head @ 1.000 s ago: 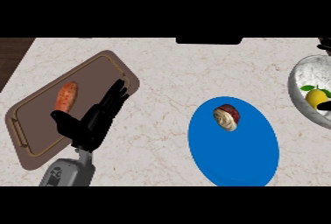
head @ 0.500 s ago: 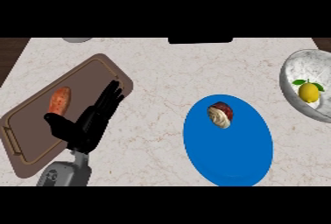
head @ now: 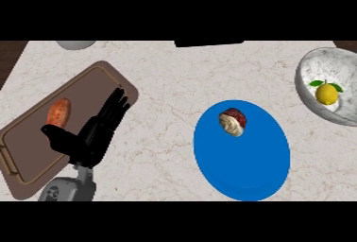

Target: Pick the lemon from the plate and place it in the bowl

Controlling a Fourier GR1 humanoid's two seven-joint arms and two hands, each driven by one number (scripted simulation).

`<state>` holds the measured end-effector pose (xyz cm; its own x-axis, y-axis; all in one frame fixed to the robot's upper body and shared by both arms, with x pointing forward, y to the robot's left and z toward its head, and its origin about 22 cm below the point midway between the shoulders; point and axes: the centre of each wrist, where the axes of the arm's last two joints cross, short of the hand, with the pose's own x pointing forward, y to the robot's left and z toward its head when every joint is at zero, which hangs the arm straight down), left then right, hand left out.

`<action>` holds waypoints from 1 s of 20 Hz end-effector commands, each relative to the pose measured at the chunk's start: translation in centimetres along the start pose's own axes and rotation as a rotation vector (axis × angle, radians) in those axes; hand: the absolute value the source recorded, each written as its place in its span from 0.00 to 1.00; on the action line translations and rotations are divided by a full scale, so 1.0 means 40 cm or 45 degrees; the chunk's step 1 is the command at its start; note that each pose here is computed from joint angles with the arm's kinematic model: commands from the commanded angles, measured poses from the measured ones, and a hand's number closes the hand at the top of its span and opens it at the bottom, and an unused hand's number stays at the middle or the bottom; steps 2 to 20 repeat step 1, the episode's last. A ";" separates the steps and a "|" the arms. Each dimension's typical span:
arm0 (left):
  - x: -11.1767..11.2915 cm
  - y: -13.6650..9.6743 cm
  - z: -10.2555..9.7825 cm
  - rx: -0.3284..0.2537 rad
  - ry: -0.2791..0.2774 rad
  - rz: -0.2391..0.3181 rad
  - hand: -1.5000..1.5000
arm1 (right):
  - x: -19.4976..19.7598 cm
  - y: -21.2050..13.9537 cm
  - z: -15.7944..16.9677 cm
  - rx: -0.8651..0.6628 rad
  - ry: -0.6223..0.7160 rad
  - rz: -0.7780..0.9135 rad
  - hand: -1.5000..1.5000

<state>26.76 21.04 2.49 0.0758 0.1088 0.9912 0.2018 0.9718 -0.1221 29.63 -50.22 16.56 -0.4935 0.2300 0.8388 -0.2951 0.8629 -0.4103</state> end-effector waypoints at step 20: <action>-0.004 0.014 0.008 0.025 0.005 0.002 0.50 | -0.006 0.002 0.041 0.203 -0.079 -0.215 1.00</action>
